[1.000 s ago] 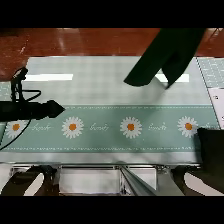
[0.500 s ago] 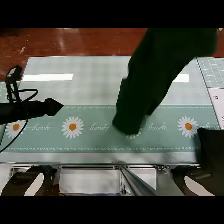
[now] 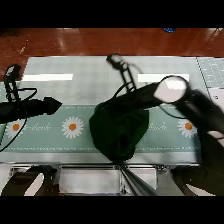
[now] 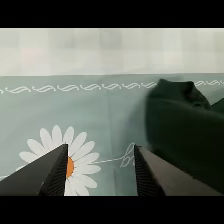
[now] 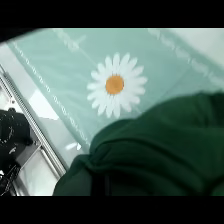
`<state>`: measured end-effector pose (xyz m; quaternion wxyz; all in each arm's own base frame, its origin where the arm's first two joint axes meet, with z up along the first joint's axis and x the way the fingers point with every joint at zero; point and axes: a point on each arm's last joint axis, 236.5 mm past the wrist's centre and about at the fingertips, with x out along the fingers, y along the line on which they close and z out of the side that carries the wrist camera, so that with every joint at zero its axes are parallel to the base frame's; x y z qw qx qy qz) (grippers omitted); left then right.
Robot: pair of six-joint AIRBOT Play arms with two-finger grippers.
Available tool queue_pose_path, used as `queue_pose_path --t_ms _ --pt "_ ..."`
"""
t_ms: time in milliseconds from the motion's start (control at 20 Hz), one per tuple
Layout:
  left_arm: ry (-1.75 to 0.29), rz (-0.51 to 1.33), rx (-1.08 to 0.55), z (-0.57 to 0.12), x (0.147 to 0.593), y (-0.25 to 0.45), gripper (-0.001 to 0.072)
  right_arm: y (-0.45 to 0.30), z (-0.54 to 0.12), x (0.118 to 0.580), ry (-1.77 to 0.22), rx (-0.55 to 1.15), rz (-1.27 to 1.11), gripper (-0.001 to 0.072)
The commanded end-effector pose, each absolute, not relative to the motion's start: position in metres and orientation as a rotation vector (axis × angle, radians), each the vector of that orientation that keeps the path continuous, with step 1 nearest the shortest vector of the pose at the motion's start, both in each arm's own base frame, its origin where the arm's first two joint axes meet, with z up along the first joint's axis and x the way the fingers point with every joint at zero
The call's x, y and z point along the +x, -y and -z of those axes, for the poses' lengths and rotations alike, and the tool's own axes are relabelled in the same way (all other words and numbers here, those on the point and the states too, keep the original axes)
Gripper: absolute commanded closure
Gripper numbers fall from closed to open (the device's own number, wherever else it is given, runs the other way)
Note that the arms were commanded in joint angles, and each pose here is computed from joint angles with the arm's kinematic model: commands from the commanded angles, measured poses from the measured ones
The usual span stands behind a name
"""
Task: Fold the shirts.
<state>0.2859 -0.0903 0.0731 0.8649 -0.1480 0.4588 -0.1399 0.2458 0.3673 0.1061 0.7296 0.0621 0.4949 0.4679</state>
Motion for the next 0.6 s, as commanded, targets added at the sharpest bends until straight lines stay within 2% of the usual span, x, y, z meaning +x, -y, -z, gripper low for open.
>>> queue_pose_path --t_ms 0,50,100,150,350,450,550 --pt "-0.973 0.304 -0.309 -0.072 0.283 0.093 0.02 -0.401 -0.039 0.219 -1.268 0.221 -1.024 0.0689" --pt "-0.991 0.314 -0.302 -0.07 0.279 0.096 0.02 -0.404 -0.034 0.219 -1.29 0.244 -1.017 0.0624" --pt "-1.012 0.326 -0.297 -0.066 0.276 0.1 0.02 -0.4 -0.033 0.226 -1.286 0.251 -1.001 0.0332" --pt "-1.031 0.337 -0.292 -0.063 0.273 0.103 0.02 -0.39 -0.036 0.237 -1.279 0.253 -0.984 0.0305" --pt "-1.108 0.351 -0.301 -0.05 0.264 0.107 0.02 -0.28 -0.084 0.313 -1.168 0.325 -0.771 0.0306" --pt "-1.178 0.382 -0.339 -0.042 0.256 0.116 0.02 -0.182 -0.091 0.34 -1.127 0.273 -0.501 0.0307" --pt "-1.277 0.388 -0.357 -0.024 0.25 0.12 0.02 -0.09 -0.086 0.335 -1.131 0.231 -0.239 0.0307"
